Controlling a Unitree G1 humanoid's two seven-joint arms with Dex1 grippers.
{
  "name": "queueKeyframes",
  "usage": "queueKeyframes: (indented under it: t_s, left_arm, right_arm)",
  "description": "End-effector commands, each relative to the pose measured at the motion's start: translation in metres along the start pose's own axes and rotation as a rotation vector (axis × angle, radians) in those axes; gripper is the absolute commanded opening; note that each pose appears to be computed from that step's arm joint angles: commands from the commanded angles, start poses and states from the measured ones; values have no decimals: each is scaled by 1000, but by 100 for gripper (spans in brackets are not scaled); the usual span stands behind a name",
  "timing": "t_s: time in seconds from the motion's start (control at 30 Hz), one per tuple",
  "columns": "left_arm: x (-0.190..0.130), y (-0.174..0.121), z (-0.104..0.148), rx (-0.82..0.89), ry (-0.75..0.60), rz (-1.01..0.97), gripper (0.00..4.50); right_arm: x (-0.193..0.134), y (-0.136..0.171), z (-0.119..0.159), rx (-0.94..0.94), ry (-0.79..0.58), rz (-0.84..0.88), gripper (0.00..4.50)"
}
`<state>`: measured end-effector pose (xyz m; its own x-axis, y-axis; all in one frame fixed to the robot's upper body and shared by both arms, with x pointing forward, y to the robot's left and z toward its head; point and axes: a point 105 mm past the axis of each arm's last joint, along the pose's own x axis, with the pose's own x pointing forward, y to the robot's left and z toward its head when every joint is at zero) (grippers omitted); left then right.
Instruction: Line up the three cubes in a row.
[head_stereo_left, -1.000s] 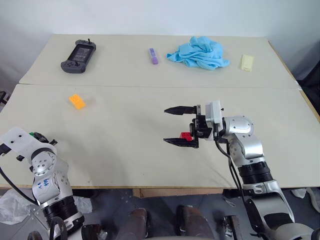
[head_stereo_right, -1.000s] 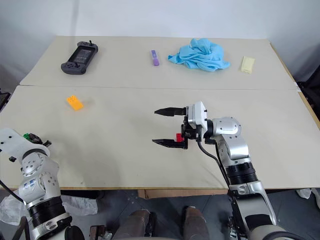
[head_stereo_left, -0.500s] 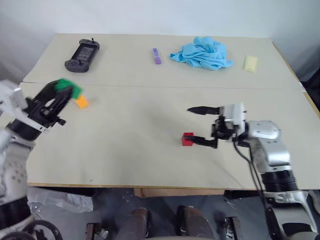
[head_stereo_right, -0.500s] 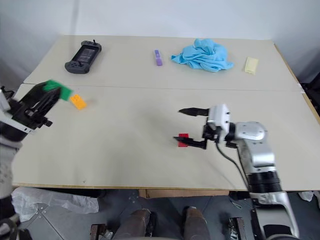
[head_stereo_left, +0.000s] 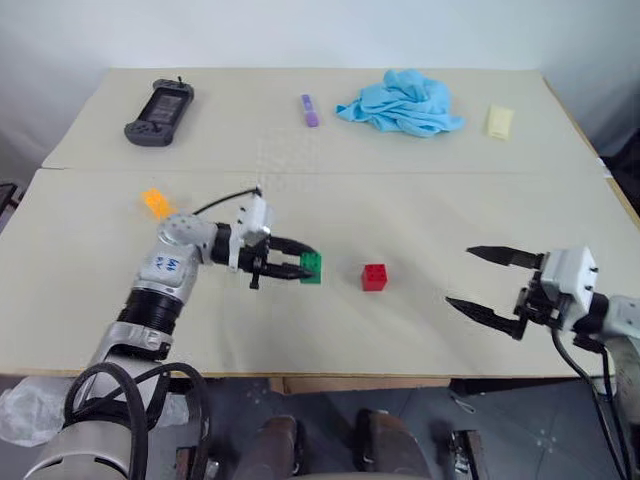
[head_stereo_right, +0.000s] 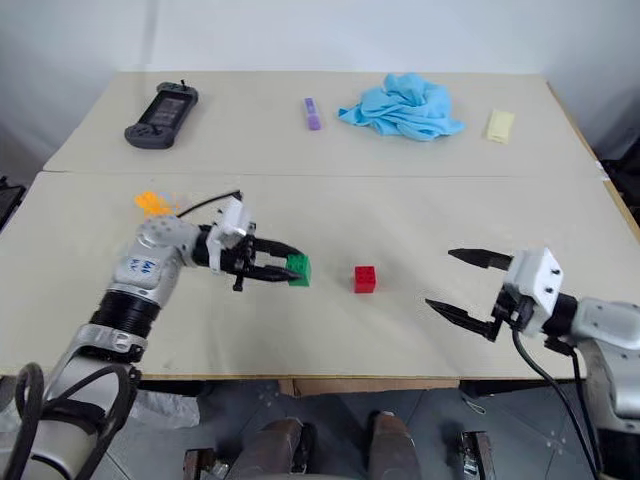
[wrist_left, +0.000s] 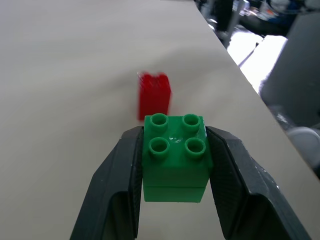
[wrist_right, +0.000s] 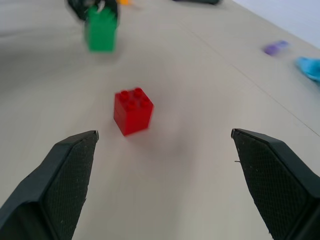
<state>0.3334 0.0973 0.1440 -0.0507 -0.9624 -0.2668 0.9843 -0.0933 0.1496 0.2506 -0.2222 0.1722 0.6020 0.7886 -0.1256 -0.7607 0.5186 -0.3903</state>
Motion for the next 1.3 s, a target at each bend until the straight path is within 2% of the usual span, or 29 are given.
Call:
queueKeyframes:
  t_s: [0.03, 0.4, 0.6, 1.03, 1.27, 1.3]
  left_arm:
    - [3, 1, 0, 70, 35, -32, 148]
    - [27, 24, -6, 120, 34, 74, 148]
    - [26, 29, -8, 114, 63, 62, 148]
    - [12, 22, -16, 84, 78, 37, 148]
    - [14, 23, -16, 56, 69, 44, 148]
    - [14, 21, -15, 28, 65, 20, 183]
  right_arm:
    - [-8, 2, 17, -38, -21, -49, 450]
    - [-7, 22, 15, 17, -26, -68, 450]
    - [-5, 35, 12, 47, -18, 28, 450]
    - [-3, 29, 8, 33, -20, -8, 450]
    - [0, 28, 7, 33, -25, -3, 450]
    - [1, 28, 7, 34, -26, -2, 450]
